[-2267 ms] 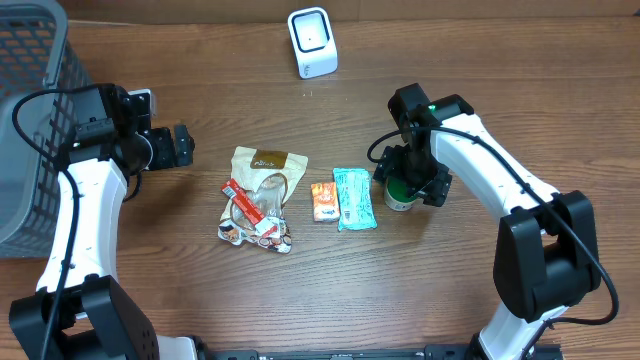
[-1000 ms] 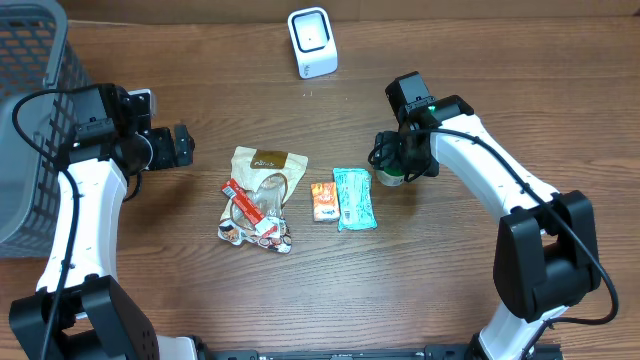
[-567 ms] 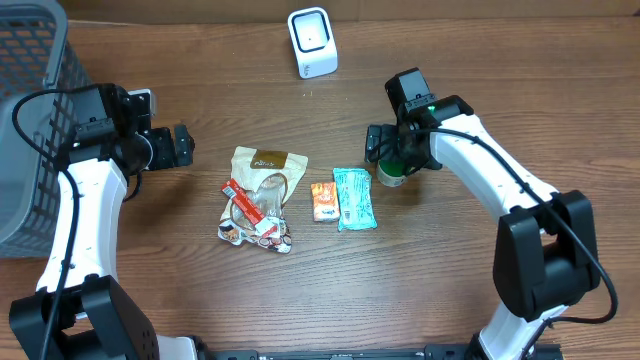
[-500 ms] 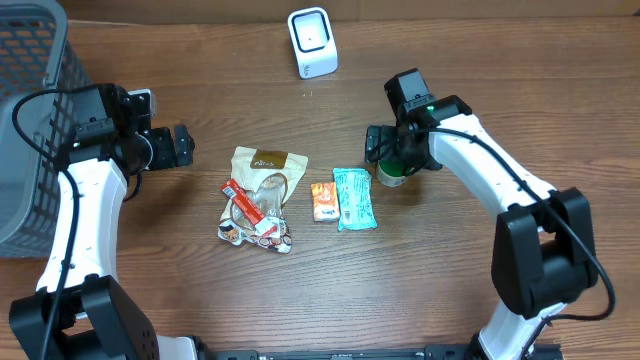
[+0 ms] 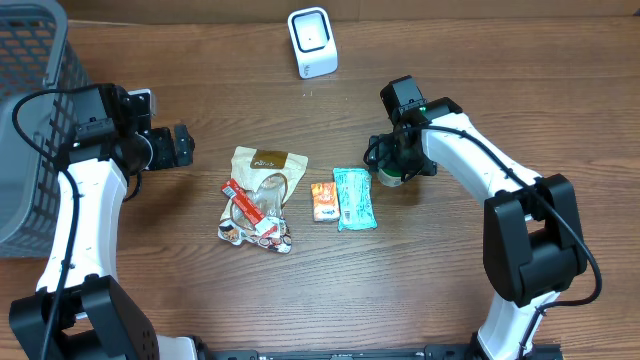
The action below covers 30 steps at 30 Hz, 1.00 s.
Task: Scan the item barcode
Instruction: 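Close the right gripper around the green-lidded jar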
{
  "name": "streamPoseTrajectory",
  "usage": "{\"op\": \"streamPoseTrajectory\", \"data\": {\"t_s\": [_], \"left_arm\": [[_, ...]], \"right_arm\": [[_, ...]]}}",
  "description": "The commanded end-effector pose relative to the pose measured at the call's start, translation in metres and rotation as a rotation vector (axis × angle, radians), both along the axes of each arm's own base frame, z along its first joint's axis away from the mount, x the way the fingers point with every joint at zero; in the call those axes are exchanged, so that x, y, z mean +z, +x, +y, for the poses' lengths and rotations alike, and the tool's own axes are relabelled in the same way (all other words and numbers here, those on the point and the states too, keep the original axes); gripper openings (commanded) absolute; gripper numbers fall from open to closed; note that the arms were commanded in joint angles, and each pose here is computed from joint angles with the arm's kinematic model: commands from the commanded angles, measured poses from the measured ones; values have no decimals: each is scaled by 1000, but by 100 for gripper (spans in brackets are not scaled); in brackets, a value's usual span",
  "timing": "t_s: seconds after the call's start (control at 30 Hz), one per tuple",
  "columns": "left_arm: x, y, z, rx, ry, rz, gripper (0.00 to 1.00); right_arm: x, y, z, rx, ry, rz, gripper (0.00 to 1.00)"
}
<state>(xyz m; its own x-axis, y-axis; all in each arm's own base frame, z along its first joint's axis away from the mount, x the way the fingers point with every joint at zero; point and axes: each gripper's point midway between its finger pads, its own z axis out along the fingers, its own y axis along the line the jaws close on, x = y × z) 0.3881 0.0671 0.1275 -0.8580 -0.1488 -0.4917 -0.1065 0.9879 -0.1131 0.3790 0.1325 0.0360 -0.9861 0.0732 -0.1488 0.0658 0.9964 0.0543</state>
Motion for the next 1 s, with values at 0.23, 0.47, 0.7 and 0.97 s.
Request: {"op": "streamPoseTrajectory", "data": {"t_s": [0.23,0.47,0.7,0.97], "left_arm": [[4,5,-1,-16,2,-15,99],[4,5,-1,-16,2,-15,100],[4,5,-1,-16,2,-15,100],[4,5,-1,-16,2,-15,99]], "right_arm": [[-2,-4,-2,1,-9,17,85],[-2,-5,-2,1,-11,21,80],[-2,-5,-2,1,-10,21,82],[-2,-5,-2,1,-10,20,82]]}}
